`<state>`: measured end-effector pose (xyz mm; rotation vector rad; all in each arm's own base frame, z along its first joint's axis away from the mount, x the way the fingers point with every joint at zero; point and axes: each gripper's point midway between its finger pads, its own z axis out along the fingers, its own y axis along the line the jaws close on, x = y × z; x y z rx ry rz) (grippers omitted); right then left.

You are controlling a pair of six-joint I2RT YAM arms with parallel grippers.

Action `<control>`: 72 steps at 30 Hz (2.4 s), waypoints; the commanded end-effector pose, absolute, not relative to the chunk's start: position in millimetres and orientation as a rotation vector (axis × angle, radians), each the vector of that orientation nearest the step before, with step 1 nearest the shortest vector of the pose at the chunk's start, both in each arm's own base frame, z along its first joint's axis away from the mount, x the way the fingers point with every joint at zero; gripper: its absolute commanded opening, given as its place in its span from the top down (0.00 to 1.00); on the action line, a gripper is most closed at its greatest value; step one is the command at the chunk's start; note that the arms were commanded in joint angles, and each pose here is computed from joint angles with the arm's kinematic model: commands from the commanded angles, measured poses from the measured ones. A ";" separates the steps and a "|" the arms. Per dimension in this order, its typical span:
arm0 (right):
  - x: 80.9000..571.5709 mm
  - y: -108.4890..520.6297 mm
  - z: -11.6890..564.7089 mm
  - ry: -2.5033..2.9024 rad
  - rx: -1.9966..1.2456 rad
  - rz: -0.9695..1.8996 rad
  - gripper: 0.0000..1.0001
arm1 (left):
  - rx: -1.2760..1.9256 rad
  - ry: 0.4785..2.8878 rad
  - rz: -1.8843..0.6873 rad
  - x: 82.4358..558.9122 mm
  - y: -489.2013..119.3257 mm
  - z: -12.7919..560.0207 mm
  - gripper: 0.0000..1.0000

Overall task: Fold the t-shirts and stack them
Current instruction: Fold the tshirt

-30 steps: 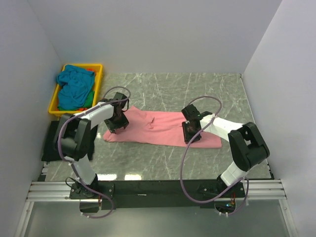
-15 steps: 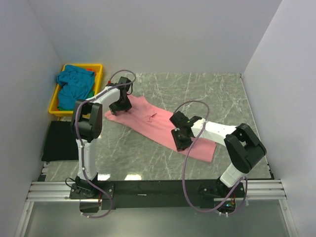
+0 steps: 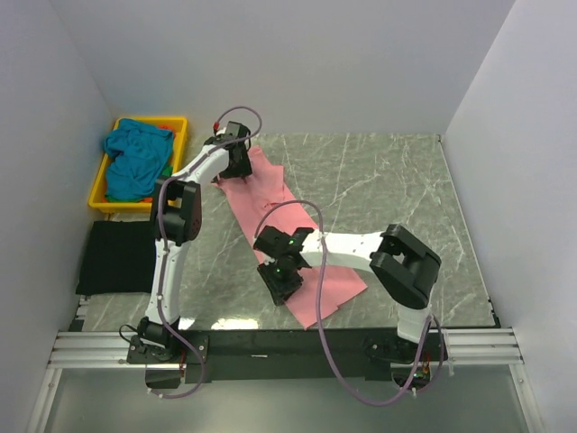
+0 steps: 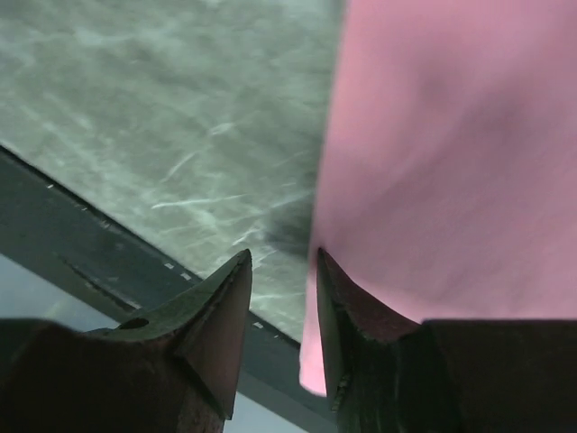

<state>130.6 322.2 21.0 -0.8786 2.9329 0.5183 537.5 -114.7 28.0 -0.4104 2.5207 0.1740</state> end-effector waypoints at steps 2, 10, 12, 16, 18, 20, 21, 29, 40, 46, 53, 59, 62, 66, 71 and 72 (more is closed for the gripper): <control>141.8 328.3 48.7 2.878 -0.866 0.476 0.57 | -0.321 2.483 0.176 559.7 -112.0 17.8 0.09; 174.8 275.5 70.6 2.752 -0.658 0.329 0.57 | -0.319 2.225 -0.002 594.7 -127.6 119.0 0.01; 186.2 260.4 68.8 2.754 -0.569 0.326 0.59 | -0.345 2.197 -0.040 595.2 -130.3 136.8 0.01; 203.2 243.7 64.1 2.708 -0.521 0.307 0.64 | -0.372 2.153 -0.109 584.1 -136.9 173.3 0.01; 211.4 238.8 61.7 2.700 -0.513 0.292 0.68 | -0.390 2.148 -0.121 578.2 -136.9 178.6 0.01; 216.2 238.1 57.2 2.695 -0.513 0.285 0.72 | -0.396 2.131 -0.142 572.1 -138.2 192.7 0.01; 218.9 236.9 55.8 2.691 -0.514 0.279 0.73 | -0.405 2.135 -0.146 568.7 -138.5 191.7 0.01; 230.6 240.6 39.5 2.702 -0.511 0.266 0.82 | -0.370 2.219 -0.131 549.3 -154.1 162.3 0.01; 229.5 225.7 20.2 2.728 -0.504 0.159 0.82 | -0.354 2.328 -0.074 548.3 -158.4 99.7 0.01; 217.2 220.3 9.4 2.782 -0.531 0.150 0.82 | -0.354 2.411 -0.059 545.4 -162.7 58.2 0.01; 193.2 212.8 3.2 2.843 -0.553 0.159 0.82 | -0.346 2.475 -0.051 545.4 -168.5 23.2 0.01; 172.9 211.2 -0.8 2.886 -0.610 0.175 0.82 | -0.322 2.496 -0.020 552.6 -167.8 7.2 0.01; 167.8 219.3 1.0 2.906 -0.626 0.225 0.82 | -0.308 2.490 -0.034 558.9 -171.4 5.1 0.01; 168.1 231.9 6.4 2.902 -0.625 0.278 0.81 | -0.273 2.477 -0.043 569.3 -175.4 0.8 0.00; 171.0 248.4 9.9 2.910 -0.592 0.335 0.79 | -0.213 2.430 -0.059 589.6 -179.1 5.6 0.01; 173.6 252.6 12.2 2.903 -0.589 0.346 0.78 | -0.209 2.423 -0.062 593.1 -178.7 3.2 0.01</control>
